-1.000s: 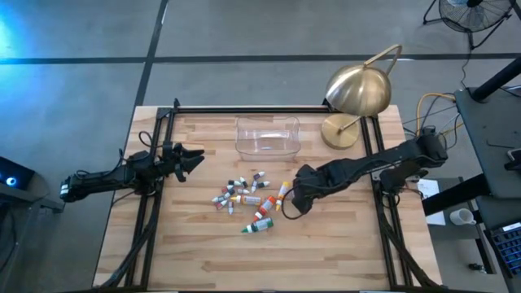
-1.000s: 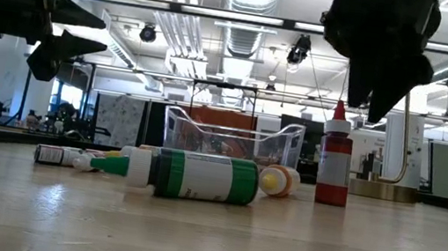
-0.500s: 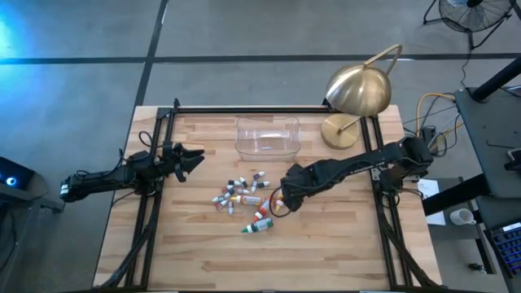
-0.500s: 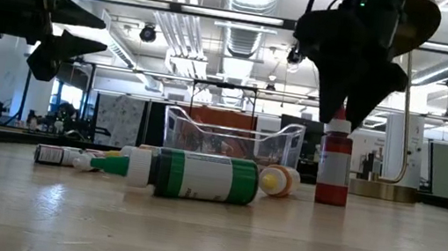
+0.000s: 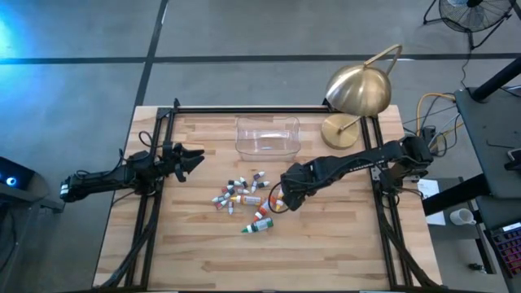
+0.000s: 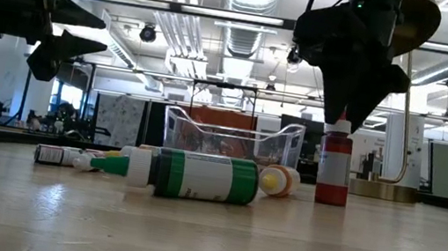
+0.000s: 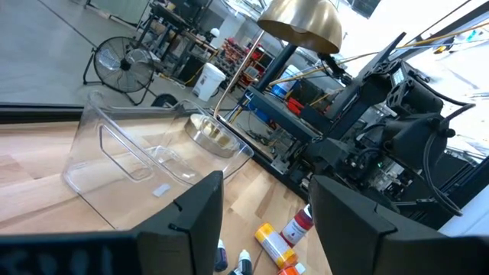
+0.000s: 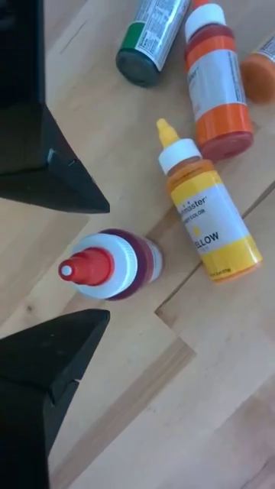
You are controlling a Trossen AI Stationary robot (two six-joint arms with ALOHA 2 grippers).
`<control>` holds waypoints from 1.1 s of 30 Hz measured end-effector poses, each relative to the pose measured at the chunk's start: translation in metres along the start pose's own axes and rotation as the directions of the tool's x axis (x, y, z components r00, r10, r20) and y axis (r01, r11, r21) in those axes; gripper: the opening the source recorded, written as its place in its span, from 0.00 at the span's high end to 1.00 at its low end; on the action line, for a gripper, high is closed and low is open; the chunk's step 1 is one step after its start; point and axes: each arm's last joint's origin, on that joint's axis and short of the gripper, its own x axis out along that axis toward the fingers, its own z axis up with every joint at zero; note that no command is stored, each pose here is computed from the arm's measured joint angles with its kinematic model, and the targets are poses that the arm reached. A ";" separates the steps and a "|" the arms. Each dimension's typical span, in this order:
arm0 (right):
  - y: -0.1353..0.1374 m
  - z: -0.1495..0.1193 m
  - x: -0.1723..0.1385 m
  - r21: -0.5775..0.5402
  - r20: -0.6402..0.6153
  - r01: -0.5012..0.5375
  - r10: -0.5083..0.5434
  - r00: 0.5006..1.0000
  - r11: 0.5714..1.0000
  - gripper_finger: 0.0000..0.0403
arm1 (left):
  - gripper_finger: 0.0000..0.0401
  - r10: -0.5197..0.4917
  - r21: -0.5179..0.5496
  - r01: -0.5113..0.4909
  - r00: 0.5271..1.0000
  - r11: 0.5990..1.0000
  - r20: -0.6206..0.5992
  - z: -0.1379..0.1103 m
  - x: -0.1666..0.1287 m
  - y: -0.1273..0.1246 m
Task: Pick & Place food coloring
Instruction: Put the big dark red food coloring bottle into the transparent bin
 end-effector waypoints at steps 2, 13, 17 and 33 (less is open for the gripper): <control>0.000 0.000 0.000 0.000 0.000 0.000 0.000 1.000 1.000 0.54 | 0.58 0.000 0.000 0.000 1.000 1.000 0.000 0.000 0.000 0.000; -0.001 0.001 0.000 -0.004 0.004 0.001 -0.001 1.000 1.000 0.61 | 0.58 0.000 0.000 0.000 1.000 1.000 0.000 0.000 0.000 0.000; -0.001 0.001 0.000 -0.030 0.008 0.005 -0.005 1.000 1.000 0.69 | 0.58 0.000 0.000 0.000 1.000 1.000 0.000 0.000 0.000 0.000; 0.003 0.010 -0.044 -0.139 0.094 0.080 -0.067 0.993 0.987 0.77 | 0.58 0.000 0.000 0.000 1.000 1.000 0.000 0.000 0.000 0.000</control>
